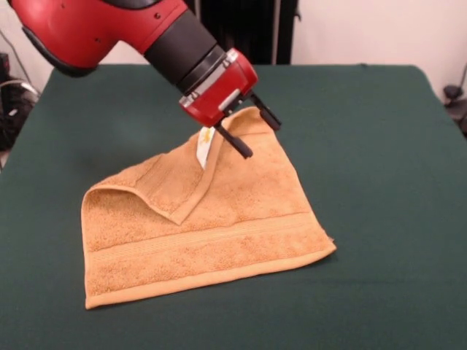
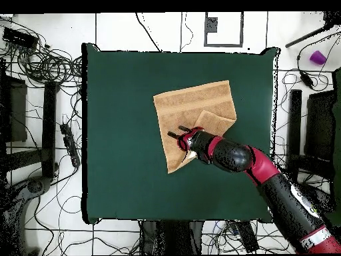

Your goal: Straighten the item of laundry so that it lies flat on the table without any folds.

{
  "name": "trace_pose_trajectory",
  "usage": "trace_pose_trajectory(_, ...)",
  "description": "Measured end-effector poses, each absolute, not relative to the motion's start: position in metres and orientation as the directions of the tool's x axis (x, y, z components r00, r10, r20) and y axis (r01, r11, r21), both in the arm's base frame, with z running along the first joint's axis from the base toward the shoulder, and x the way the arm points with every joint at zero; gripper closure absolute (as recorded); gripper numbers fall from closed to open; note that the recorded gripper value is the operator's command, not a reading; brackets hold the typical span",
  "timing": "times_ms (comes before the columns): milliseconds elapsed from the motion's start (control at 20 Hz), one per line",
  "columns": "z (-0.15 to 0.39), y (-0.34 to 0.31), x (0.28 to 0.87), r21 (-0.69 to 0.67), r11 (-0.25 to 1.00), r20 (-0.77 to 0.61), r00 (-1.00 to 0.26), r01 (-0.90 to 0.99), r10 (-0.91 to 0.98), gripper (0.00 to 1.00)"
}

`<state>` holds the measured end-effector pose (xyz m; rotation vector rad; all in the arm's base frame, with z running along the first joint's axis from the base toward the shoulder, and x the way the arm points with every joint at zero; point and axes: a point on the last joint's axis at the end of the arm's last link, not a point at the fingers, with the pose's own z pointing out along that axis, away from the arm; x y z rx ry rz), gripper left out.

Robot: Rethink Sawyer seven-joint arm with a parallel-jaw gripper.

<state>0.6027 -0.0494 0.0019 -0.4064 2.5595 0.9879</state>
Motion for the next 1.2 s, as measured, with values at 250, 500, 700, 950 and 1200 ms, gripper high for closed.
trace_pose_trajectory(250,-0.016,-0.046,0.589,0.605,0.707,-0.406,-0.906,-0.366,-0.122,0.00)
trace_pose_trajectory(500,-0.028,-0.048,0.577,0.627,0.701,-0.383,-0.918,-0.341,-0.103,0.00)
trace_pose_trajectory(700,-0.035,-0.059,0.570,0.634,0.706,-0.368,-0.926,-0.315,-0.084,0.00)
trace_pose_trajectory(950,-0.034,-0.070,0.569,0.627,0.716,-0.368,-0.927,-0.307,-0.074,0.00)
trace_pose_trajectory(1200,-0.032,-0.078,0.569,0.621,0.722,-0.367,-0.927,-0.305,-0.076,0.00)
